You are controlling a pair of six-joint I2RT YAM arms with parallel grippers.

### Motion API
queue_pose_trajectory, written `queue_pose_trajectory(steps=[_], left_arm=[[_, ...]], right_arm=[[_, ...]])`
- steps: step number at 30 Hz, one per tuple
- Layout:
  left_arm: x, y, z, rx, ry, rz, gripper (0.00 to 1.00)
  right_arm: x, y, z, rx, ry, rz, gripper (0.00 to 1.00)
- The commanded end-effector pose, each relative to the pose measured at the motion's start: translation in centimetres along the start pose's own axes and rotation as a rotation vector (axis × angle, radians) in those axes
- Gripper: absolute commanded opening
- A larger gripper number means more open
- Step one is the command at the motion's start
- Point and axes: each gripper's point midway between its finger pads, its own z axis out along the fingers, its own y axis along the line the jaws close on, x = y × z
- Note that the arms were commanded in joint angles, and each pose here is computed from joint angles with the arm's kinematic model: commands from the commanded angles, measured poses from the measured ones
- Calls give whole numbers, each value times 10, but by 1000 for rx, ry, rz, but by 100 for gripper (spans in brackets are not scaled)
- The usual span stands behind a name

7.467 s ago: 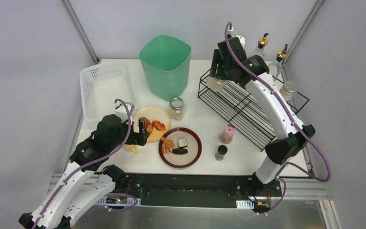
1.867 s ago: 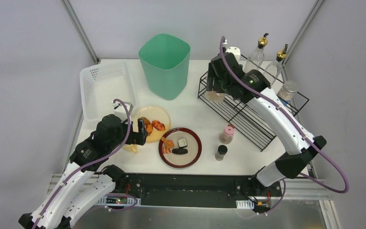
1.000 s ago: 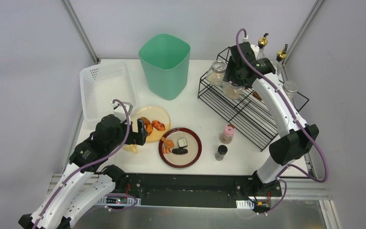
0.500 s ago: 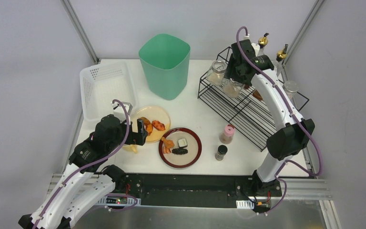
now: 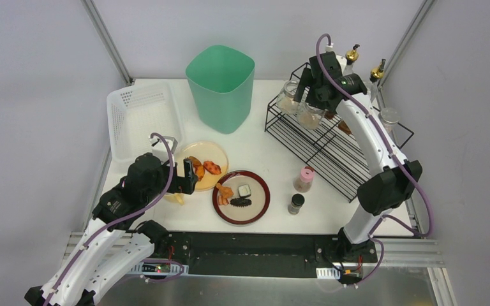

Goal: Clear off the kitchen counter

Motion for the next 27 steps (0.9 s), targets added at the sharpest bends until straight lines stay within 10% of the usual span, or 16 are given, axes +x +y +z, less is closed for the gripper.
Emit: queue_pose_trajectory(steps=[1,27], left_arm=[[-6,-1,-1,4,-14,14,100],[-4,-2,1,9,3,17,100]], right_arm=[[-25,-2,-56,-81,-124,10,99],[150,-79,-138,-279,87,-48,99]])
